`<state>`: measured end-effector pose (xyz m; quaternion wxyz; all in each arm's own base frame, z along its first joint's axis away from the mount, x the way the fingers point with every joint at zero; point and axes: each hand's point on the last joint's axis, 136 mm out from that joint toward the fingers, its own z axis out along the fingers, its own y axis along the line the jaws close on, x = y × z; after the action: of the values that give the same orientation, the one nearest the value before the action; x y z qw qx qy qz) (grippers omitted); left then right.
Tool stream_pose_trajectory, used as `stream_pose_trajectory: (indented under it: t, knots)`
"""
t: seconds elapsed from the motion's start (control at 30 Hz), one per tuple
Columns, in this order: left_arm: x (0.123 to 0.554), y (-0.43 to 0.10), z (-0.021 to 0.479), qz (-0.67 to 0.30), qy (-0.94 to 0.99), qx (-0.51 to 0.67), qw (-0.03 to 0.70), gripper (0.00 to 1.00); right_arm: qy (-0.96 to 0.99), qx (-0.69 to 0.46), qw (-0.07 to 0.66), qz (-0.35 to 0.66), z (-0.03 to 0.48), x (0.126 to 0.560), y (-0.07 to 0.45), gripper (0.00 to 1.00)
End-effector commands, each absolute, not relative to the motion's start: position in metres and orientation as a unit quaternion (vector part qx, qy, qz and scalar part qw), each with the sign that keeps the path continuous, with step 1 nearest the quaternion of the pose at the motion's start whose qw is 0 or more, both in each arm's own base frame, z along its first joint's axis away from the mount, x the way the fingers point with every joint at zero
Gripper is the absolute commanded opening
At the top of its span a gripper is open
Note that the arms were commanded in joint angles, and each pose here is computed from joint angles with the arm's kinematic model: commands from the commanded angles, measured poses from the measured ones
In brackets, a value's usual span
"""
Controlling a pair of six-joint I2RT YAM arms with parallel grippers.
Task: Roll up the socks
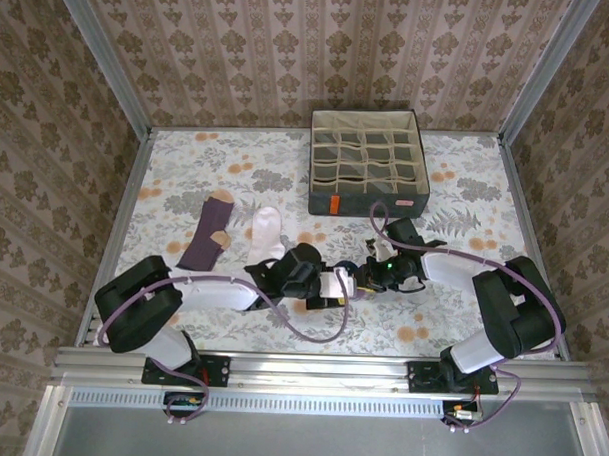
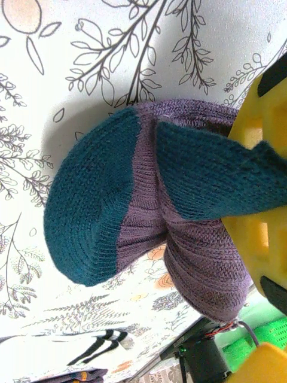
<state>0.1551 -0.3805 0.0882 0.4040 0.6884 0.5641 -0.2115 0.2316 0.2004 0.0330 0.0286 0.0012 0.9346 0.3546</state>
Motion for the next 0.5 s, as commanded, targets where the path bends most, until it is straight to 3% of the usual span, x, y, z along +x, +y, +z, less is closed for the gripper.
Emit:
stream_pose_trajectory:
  t: [0.0, 0.27, 0.47]
  knots:
    - [0.17, -0.38, 0.078, -0.113, 0.532, 0.726, 0.422, 0.42, 0.963, 0.032, -0.028, 0.266, -0.004, 0.205, 0.17, 0.05]
    - [0.182, -0.388, 0.035, -0.057, 0.556, 0.736, 0.382, 0.39, 0.961, 0.032, -0.036, 0.273, -0.004, 0.202, 0.172, 0.05]
    - [0.18, -0.38, 0.012, -0.072, 0.598, 0.727, 0.331, 0.22, 0.956, 0.03, -0.029, 0.291, -0.001, 0.204, 0.175, 0.07]
